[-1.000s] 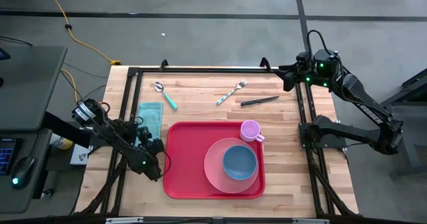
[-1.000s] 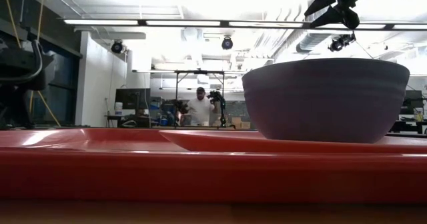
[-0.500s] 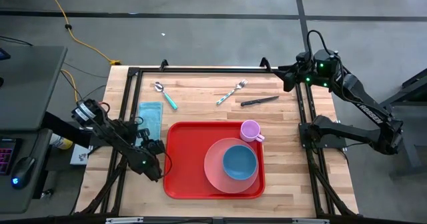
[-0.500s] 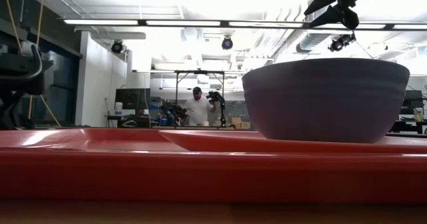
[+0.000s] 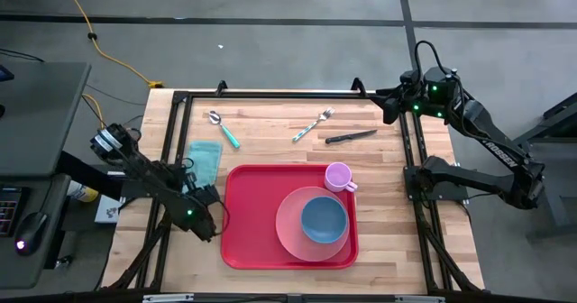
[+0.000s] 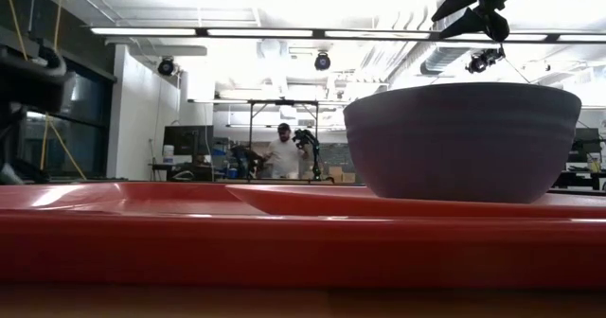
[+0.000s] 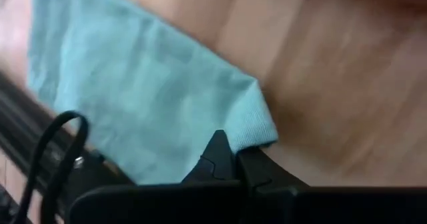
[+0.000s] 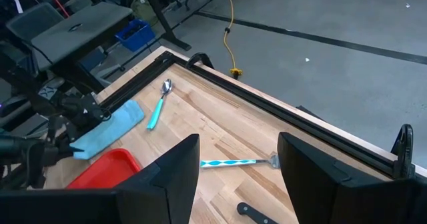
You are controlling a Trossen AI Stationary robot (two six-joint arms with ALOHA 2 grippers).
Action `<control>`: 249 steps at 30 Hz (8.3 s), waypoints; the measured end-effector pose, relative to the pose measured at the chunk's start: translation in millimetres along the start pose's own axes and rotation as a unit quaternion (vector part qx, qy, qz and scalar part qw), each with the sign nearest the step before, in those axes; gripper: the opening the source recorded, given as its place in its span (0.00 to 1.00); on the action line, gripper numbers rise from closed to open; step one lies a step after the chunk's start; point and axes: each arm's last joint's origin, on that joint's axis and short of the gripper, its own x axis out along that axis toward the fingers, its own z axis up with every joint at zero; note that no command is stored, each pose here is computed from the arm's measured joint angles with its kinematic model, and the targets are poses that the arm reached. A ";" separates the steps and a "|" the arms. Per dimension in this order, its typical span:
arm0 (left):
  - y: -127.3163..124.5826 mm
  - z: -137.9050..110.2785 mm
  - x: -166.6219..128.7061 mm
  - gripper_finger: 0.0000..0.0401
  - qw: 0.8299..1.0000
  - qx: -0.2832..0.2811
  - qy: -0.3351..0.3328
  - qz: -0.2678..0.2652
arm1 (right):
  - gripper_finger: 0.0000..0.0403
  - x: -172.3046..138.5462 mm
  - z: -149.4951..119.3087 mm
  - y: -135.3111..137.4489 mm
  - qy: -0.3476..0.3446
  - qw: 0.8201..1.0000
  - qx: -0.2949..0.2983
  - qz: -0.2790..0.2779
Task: Set up tray
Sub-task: Put the blue napkin on the red serving tray to the left of the pink plate, then put the black knife on the blue napkin
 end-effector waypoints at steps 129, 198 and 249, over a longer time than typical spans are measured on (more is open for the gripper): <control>-68.6 139.4 -59.7 0.39 0.857 -0.008 -0.212 -0.470 | 0.45 0.2 -3.8 -0.5 0.022 0.998 -0.063 0.008; 228.3 152.4 -156.5 0.21 0.974 0.009 -0.189 0.128 | 0.45 97.2 30.4 27.7 -0.099 0.987 -0.019 0.121; 232.3 141.2 -159.8 0.21 0.972 0.121 -0.186 0.074 | 0.45 221.3 -85.2 -8.9 0.520 0.774 -0.352 0.085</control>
